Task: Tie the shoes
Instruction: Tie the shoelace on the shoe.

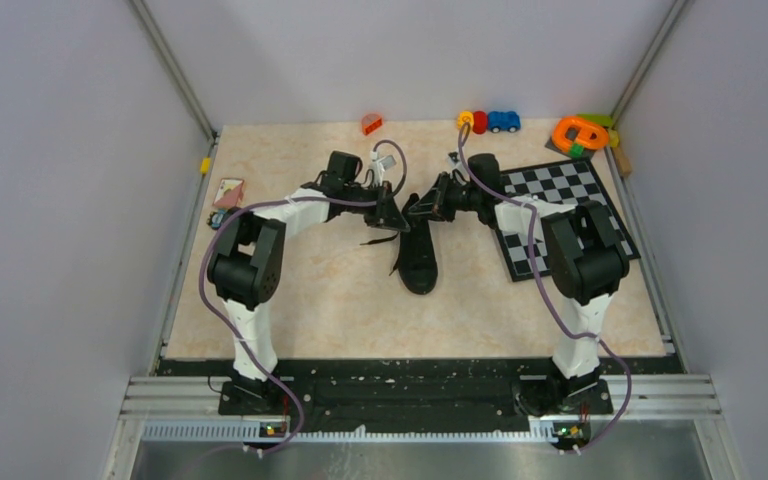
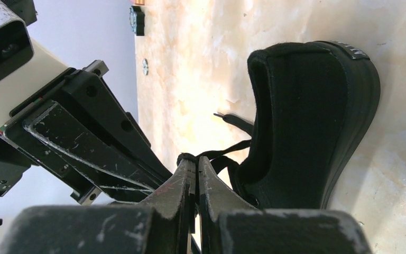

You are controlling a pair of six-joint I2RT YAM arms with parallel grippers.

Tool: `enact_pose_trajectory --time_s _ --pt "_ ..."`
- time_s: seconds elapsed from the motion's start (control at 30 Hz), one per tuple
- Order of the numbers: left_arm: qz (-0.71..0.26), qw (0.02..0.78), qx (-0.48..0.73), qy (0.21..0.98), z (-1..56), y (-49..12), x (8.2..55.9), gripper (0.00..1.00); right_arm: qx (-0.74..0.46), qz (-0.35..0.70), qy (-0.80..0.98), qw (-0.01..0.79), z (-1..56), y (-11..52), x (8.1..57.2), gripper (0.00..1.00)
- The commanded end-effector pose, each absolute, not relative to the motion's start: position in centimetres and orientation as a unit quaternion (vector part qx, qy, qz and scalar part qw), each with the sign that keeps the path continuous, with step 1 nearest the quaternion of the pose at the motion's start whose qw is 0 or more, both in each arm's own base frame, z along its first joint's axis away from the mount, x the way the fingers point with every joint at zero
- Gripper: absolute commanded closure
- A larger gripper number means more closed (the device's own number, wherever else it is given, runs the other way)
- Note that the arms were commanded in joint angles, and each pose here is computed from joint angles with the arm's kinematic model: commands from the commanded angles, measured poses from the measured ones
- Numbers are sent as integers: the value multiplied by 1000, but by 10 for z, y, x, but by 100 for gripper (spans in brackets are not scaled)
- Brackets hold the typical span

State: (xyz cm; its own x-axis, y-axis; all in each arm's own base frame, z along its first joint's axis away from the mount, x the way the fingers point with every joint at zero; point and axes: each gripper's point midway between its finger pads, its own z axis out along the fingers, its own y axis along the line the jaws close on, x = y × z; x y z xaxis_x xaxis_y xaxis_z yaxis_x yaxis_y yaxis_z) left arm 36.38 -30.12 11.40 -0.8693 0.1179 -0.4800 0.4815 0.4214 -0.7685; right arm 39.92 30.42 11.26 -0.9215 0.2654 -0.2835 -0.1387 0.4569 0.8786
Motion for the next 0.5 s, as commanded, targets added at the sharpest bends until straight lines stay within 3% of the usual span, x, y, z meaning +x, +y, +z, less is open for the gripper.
enact_pose_trajectory --time_s 0.0,0.47 --pt "-511 218 199 808 138 -305 368 100 22 532 813 236 150 304 413 100" --pt "-481 247 215 814 118 -321 386 100 47 530 817 221 155 307 409 100"
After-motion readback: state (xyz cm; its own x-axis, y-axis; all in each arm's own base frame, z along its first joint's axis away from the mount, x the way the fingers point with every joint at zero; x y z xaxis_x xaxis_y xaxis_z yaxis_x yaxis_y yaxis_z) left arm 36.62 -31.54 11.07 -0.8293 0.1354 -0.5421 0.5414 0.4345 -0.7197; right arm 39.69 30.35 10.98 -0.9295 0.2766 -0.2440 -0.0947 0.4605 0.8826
